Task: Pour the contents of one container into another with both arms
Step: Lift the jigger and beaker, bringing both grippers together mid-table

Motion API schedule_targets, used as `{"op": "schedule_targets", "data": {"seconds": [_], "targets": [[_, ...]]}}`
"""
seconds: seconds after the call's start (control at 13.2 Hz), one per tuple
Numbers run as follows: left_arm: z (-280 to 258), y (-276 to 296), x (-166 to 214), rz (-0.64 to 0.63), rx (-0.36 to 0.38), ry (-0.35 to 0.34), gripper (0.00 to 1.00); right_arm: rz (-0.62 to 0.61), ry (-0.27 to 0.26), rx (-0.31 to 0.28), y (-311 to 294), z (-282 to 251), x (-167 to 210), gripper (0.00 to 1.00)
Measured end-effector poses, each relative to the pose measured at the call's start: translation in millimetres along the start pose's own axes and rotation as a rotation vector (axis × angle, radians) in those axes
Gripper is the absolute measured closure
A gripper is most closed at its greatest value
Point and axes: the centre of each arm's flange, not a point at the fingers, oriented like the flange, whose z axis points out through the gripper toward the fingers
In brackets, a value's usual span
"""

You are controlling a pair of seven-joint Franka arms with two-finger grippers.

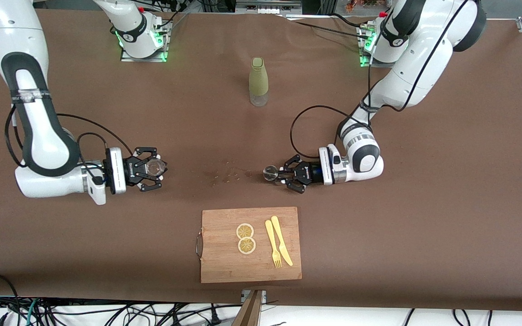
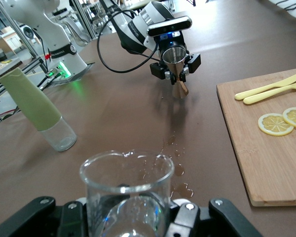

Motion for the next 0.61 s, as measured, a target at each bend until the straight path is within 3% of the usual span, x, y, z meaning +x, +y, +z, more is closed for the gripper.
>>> {"op": "schedule_targets", "data": {"seconds": [0.23,0.61], "targets": [[27.5,19.1,-10.3,-0.029,0.0,0.018,0.78,0.046,-0.055,-0.008,1.2,24.1,20.4,0.81],[65.1,26.0,-28.8,-0.036,0.012,0.041,0.78,0.122,-0.087,-0.053,2.9,44.9,47.2,0.81]]}}
